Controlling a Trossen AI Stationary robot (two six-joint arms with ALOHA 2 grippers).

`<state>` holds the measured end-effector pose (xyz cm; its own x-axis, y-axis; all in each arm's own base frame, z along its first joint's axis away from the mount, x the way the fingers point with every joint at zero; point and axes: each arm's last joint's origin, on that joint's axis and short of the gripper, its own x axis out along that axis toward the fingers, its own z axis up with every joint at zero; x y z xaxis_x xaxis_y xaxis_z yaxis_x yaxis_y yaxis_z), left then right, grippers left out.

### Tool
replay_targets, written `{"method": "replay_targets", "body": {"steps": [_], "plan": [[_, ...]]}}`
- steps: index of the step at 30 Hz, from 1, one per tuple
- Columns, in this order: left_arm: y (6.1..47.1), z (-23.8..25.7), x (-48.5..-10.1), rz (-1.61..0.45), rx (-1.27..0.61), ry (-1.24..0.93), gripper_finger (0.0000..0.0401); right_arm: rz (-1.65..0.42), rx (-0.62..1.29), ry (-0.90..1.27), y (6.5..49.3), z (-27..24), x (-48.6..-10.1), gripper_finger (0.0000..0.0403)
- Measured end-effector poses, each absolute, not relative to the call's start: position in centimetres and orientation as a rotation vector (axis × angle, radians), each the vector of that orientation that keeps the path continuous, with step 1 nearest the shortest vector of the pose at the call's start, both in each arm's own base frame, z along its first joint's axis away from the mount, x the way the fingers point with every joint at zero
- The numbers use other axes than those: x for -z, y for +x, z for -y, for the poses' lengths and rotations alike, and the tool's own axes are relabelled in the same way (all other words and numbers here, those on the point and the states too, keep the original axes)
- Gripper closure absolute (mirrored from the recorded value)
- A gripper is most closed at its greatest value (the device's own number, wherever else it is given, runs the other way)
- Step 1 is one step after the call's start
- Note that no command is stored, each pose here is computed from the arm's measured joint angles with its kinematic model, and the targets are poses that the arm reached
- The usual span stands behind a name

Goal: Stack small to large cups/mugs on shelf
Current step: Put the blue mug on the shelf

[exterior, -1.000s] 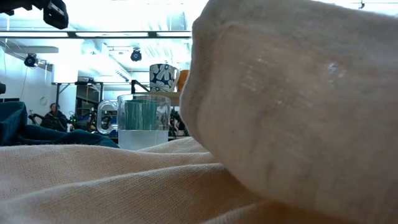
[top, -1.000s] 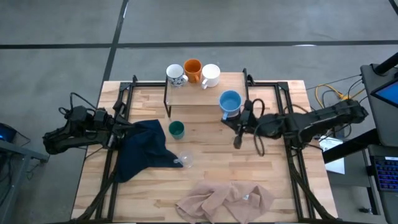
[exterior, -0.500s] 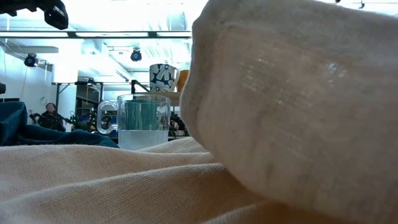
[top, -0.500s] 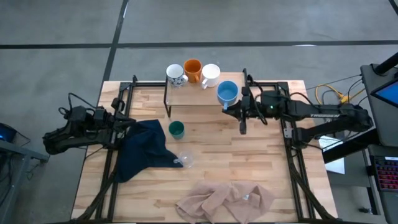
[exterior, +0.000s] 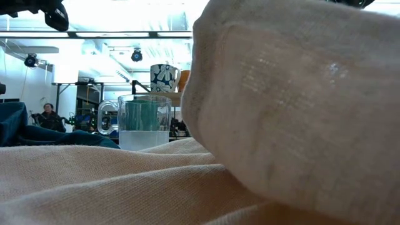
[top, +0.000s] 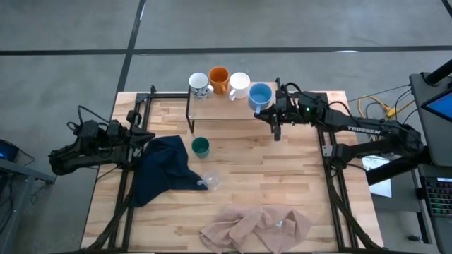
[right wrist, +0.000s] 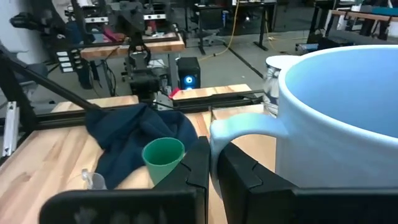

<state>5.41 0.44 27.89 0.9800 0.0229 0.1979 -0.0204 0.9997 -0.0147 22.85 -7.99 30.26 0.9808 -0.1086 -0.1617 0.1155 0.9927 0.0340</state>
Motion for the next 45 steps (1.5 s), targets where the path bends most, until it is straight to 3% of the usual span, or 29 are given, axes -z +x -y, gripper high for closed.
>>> {"method": "replay_targets", "body": {"steps": [19, 45], "plan": [[5.4, -0.4, -27.8, 0.198, -0.025, -0.011, 0.0401, -0.160, 0.183, 0.133, 24.2, 14.2, -27.1, 0.0390], [5.4, -0.5, -27.9, 0.199, -0.040, -0.017, 0.0401, -0.182, 0.268, 0.143, 23.7, 17.2, -25.6, 0.0390]]}}
